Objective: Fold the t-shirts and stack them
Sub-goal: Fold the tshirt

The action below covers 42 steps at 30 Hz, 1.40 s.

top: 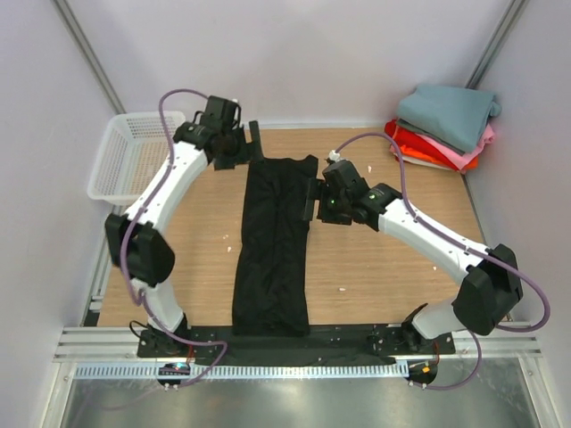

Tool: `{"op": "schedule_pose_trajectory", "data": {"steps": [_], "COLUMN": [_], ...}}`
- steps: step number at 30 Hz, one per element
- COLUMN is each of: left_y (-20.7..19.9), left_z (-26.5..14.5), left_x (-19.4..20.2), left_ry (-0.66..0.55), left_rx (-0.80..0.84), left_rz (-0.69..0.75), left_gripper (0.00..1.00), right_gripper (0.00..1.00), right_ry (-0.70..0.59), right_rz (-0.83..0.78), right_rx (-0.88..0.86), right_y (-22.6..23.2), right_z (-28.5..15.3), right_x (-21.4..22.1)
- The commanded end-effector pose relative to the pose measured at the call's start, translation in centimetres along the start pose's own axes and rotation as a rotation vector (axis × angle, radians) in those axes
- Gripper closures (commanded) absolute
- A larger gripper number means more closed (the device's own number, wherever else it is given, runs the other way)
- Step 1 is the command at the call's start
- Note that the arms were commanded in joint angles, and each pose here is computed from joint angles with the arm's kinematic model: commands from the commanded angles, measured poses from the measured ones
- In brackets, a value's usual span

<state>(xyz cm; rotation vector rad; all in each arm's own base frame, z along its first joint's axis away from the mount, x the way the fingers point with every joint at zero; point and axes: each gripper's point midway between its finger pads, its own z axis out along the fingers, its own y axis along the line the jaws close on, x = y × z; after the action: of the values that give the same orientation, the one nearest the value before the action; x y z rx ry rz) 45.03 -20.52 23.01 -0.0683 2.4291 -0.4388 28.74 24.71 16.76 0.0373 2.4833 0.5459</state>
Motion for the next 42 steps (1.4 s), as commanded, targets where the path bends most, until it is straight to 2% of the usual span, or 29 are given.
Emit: {"op": "schedule_pose_trajectory", "data": {"steps": [1, 2, 3, 4, 6, 10, 11, 12, 13, 14, 18, 23, 28, 29, 30, 35, 42], "left_y": [1.5, 3.2, 2.6, 4.0, 3.0, 4.1, 4.1, 4.0, 4.7, 5.0, 7.1, 6.3, 5.8, 4.6, 4.2, 2.4, -1.7], "left_z": [-4.2, -3.4, -5.4, -4.8, -6.5, -7.7, -8.1, -8.7, -9.3, -9.8, -12.0, -13.2, -11.7, -11.5, -11.2, -9.5, -6.7], "left_x": [4.8, 8.9, 9.6, 13.4, 16.1, 23.4, 24.3, 25.2, 25.8, 26.1, 26.9, 26.2, 27.5, 27.5, 27.9, 29.4, 31.3], "left_ry": [0.047, 0.129, 0.092, 0.163, 0.155, 0.235, 0.243, 0.252, 0.230, 0.222, 0.187, 0.141, 0.191, 0.200, 0.208, 0.217, 0.241], "left_rx": [-0.017, -0.062, -0.031, -0.062, -0.021, -0.038, -0.033, -0.025, -0.036, -0.033, -0.078, -0.021, 0.000, 0.056, 0.072, 0.119, 0.155], "left_rz": [-0.025, -0.050, -0.054, -0.062, -0.057, -0.041, -0.042, -0.048, -0.048, -0.051, -0.061, -0.071, -0.094, -0.110, -0.108, -0.092, -0.001], "left_gripper": [0.11, 0.11, 0.11, 0.12, 0.12, 0.14, 0.14, 0.14, 0.14, 0.14, 0.13, 0.13, 0.20, 0.22, 0.26, 0.37, 0.39], "right_gripper": [0.20, 0.20, 0.19, 0.20, 0.24, 0.41, 0.47, 0.48, 0.49, 0.50, 0.52, 0.52, 0.52, 0.52, 0.52, 0.52, 0.52], "right_ry": [-0.049, -0.044, -0.038, -0.020, 0.001, -0.011, -0.015, -0.018, -0.047, 0.003, 0.064, 0.093, 0.121, 0.110, 0.116, 0.120, 0.049], "right_rz": [-0.026, -0.025, -0.020, -0.021, 0.000, 0.029, 0.023, 0.019, 0.020, 0.024, 0.012, 0.019, 0.025, 0.013, 0.007, -0.011, 0.037], "right_rx": [-0.032, -0.040, -0.043, -0.028, -0.004, -0.058, -0.065, -0.065, -0.091, -0.070, -0.078, -0.031, 0.022, 0.018, 0.022, 0.041, 0.037], "right_y": [1.0, 0.8, 0.6, 0.1, -1.1, -0.4, -0.4, -0.3, 0.7, 0.0, 0.1, -1.5, -4.4, -4.3, -4.6, -6.4, -7.9], "right_z": [-0.2, 0.7, 1.2, 2.5, 5.0, 8.0, 8.8, 9.5, 9.6, 11.9, 16.2, 20.4, 24.0, 24.3, 24.8, 27.2, 27.8], "right_x": [-1.2, -0.6, -0.4, 0.1, -0.3, -4.5, -5.3, -5.9, -8.0, -7.2, -7.4, -7.7, -7.3, -7.9, -7.8, -7.5, -7.4]}}
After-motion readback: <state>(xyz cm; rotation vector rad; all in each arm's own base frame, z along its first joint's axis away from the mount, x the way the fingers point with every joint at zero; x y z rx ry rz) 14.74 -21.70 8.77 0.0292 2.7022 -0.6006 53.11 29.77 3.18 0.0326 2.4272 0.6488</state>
